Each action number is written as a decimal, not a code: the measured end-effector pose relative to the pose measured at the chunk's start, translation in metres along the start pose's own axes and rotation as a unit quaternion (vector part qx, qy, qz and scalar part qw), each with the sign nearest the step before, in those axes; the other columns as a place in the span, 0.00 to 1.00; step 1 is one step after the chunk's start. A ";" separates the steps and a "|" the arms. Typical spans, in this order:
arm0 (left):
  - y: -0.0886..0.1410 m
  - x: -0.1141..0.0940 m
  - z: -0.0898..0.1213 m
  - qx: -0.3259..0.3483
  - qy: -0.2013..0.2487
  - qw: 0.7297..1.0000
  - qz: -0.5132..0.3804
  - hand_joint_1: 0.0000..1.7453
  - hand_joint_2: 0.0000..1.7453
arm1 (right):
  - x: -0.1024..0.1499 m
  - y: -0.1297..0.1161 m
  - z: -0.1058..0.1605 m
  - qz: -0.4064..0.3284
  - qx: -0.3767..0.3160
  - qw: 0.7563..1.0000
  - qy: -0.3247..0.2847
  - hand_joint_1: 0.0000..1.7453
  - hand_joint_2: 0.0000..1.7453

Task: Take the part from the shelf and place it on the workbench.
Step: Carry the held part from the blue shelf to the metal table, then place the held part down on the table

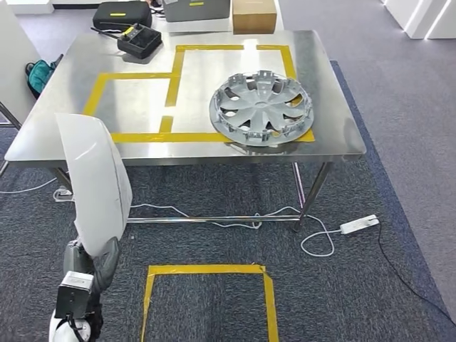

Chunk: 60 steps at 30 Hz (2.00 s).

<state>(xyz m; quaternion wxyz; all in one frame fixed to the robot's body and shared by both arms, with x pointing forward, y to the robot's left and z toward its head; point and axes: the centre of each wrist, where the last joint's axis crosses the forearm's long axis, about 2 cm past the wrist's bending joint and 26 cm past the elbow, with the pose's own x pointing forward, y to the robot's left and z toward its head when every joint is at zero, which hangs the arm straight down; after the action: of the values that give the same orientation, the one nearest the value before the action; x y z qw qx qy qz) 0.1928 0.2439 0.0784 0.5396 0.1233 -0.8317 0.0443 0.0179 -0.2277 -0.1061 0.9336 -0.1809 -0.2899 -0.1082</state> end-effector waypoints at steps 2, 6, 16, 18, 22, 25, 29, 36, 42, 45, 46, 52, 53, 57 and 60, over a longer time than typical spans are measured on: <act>0.000 0.000 0.000 0.006 0.001 1.000 -0.007 1.00 1.00 | 0.000 0.000 0.000 0.000 0.001 1.000 0.000 0.00 0.00; 0.000 0.000 -0.002 0.019 0.001 1.000 -0.022 1.00 1.00 | 0.002 0.001 -0.001 -0.001 0.000 1.000 -0.001 0.00 0.00; 0.000 -0.003 -0.004 0.049 0.011 0.997 -0.052 1.00 1.00 | 0.001 0.002 0.001 0.001 -0.002 1.000 0.003 0.00 0.00; 0.000 -0.004 -0.005 0.051 0.010 0.997 -0.056 1.00 1.00 | 0.000 0.002 0.001 0.002 -0.003 1.000 0.003 0.00 0.00; -0.001 -0.004 -0.008 0.053 0.008 0.997 -0.060 1.00 1.00 | 0.001 0.003 0.001 0.002 -0.002 1.000 0.003 0.00 0.00; -0.001 -0.006 -0.007 0.054 0.012 0.996 -0.066 1.00 1.00 | 0.000 0.003 0.001 0.003 -0.002 1.000 0.003 0.00 0.00; -0.002 -0.007 -0.008 0.055 0.016 0.996 -0.066 1.00 1.00 | 0.001 0.003 0.001 0.003 0.000 1.000 0.002 0.00 0.00; -0.005 -0.010 -0.011 0.042 0.023 0.998 -0.051 1.00 1.00 | 0.003 0.005 0.000 0.002 0.009 1.000 -0.006 0.00 0.00; -0.009 -0.014 -0.011 0.032 0.035 0.998 -0.035 1.00 1.00 | 0.001 0.005 0.001 0.011 0.011 1.000 0.001 0.00 0.00; -0.012 -0.015 -0.016 0.029 0.039 0.999 -0.020 1.00 1.00 | 0.002 0.006 0.001 0.015 0.013 1.000 0.002 0.00 0.00; -0.013 -0.015 -0.016 0.028 0.040 0.999 -0.018 1.00 1.00 | 0.002 0.006 0.001 0.015 0.013 1.000 0.003 0.00 0.00; -0.016 -0.017 -0.020 0.024 0.041 0.999 -0.009 1.00 1.00 | 0.002 0.006 0.001 0.022 0.012 1.000 0.011 0.00 0.00; -0.016 -0.018 -0.020 0.022 0.042 0.999 -0.008 1.00 1.00 | 0.002 0.006 0.001 0.023 0.012 1.000 0.013 0.00 0.00; -0.019 -0.018 -0.018 0.015 0.045 0.999 -0.005 1.00 1.00 | 0.000 0.006 0.002 0.025 0.011 0.999 0.018 0.00 0.00; -0.022 -0.018 -0.018 0.011 0.044 0.999 -0.002 1.00 1.00 | 0.000 0.005 0.002 0.025 0.010 0.999 0.019 0.00 0.00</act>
<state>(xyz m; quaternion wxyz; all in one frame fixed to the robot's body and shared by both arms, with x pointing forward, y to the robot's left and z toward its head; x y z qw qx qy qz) 0.2215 0.2292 0.0687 0.5745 0.1287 -0.8062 0.0575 0.0187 -0.2224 -0.1060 0.9430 -0.1766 -0.2690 -0.0848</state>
